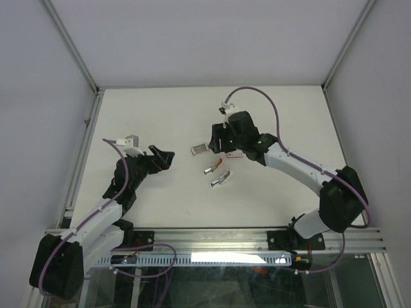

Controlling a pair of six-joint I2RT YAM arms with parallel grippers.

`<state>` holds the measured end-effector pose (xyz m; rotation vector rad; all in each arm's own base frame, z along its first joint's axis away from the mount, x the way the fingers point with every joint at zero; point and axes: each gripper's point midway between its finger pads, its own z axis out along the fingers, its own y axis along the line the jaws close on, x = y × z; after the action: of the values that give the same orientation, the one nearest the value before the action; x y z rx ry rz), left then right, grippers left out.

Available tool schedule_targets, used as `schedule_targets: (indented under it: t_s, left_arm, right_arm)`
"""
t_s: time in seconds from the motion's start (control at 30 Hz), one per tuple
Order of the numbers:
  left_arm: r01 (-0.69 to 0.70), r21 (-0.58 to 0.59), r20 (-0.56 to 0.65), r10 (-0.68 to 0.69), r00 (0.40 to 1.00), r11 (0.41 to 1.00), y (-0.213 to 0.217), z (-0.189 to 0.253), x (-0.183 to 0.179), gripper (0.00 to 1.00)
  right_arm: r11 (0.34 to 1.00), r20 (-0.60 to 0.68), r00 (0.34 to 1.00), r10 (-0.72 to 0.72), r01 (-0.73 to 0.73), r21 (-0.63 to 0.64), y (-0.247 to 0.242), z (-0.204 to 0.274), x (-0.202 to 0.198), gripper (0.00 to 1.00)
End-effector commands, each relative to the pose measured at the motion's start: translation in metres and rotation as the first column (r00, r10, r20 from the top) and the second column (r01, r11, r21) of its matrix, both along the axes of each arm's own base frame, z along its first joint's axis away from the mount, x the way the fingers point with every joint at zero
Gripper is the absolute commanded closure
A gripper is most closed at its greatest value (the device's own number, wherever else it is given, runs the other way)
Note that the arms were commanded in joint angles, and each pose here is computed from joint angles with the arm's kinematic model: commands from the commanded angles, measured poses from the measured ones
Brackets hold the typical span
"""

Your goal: Load the staples into the stapler

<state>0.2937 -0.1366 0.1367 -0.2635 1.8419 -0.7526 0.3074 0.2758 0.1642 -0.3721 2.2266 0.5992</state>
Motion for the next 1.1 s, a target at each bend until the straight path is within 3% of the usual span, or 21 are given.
schedule_targets:
  t_s: [0.0,0.47,0.77,1.07]
  left_arm:
    - [-0.061,0.084,0.241,0.039,0.97,0.995,0.017,0.034,0.007,0.01]
    - [-0.007,0.097,0.216,-0.015,0.976,0.995,0.009,0.022,0.004,0.01]
    - [-0.003,0.105,0.193,-0.018,0.981,0.994,0.008,0.016,0.007,0.01]
    - [0.005,0.106,0.183,-0.025,0.983,0.994,0.006,0.013,0.008,0.01]
  right_arm:
    - [0.999,0.023,0.999,0.037,-0.036,-0.037,0.029,-0.002,0.025,0.42]
    - [0.984,-0.091,0.984,0.156,-0.163,-0.079,0.095,-0.078,0.072,0.51]
    - [0.989,-0.124,0.988,0.093,-0.106,-0.107,0.1,-0.105,0.088,0.52]
    - [0.99,-0.138,0.989,0.051,-0.068,-0.124,0.099,-0.114,0.087,0.59]
